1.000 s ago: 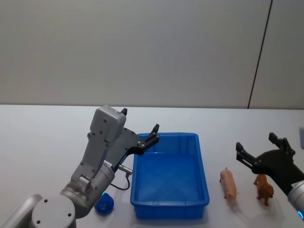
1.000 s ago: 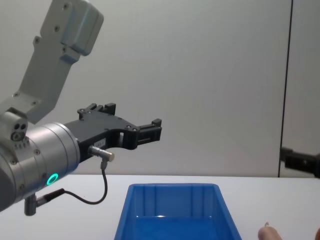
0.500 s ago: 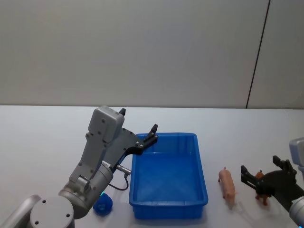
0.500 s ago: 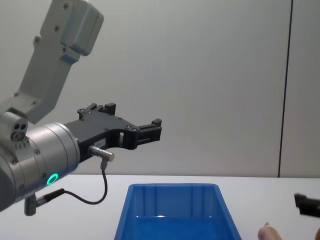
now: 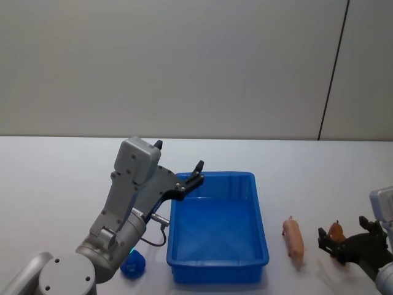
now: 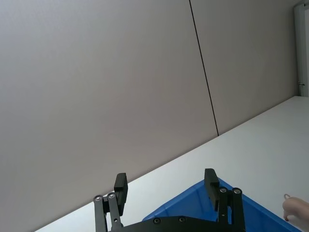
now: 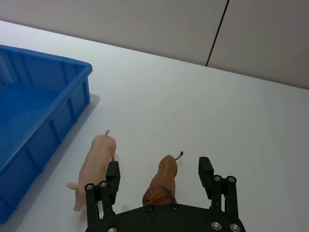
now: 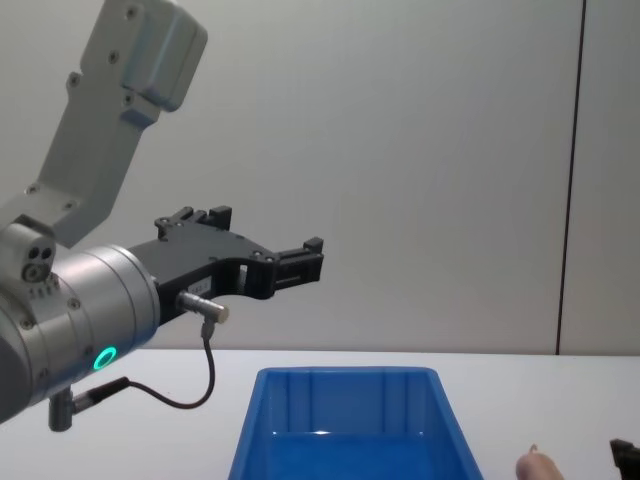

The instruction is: Pick up the two dolls from the table and place them into the box.

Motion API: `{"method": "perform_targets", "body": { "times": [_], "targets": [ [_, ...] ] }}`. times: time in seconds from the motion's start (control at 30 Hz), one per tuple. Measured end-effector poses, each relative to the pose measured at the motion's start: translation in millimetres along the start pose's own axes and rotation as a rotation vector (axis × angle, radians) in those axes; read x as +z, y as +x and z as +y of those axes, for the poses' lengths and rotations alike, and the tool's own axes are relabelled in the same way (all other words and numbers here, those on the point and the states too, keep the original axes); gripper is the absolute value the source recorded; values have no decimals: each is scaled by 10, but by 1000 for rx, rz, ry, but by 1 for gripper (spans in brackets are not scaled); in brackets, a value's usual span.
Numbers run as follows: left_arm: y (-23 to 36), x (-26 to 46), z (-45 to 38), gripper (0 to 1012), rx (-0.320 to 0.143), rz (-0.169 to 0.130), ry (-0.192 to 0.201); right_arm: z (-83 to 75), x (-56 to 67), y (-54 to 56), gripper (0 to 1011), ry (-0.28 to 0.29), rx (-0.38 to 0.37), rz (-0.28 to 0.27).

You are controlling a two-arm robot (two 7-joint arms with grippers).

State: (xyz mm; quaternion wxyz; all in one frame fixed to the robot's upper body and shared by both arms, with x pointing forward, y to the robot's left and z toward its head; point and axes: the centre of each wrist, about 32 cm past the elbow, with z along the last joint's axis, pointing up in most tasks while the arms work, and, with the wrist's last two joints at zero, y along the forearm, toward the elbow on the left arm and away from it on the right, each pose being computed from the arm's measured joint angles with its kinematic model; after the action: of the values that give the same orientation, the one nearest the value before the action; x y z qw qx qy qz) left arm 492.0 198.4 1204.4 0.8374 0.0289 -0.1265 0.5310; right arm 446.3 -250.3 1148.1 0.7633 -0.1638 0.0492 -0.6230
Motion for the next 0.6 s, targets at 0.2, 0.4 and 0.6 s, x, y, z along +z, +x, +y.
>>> {"method": "perform_targets", "body": {
  "times": [0.2, 0.4, 0.6],
  "targets": [
    [0, 0, 0, 1001, 0, 0, 0, 39, -25, 13, 1001, -28, -11, 4],
    [0, 0, 0, 1001, 0, 0, 0, 80, -48, 31, 1001, -66, -19, 14],
    [0, 0, 0, 1001, 0, 0, 0, 116, -73, 44, 949, -99, -22, 25]
  ]
}}
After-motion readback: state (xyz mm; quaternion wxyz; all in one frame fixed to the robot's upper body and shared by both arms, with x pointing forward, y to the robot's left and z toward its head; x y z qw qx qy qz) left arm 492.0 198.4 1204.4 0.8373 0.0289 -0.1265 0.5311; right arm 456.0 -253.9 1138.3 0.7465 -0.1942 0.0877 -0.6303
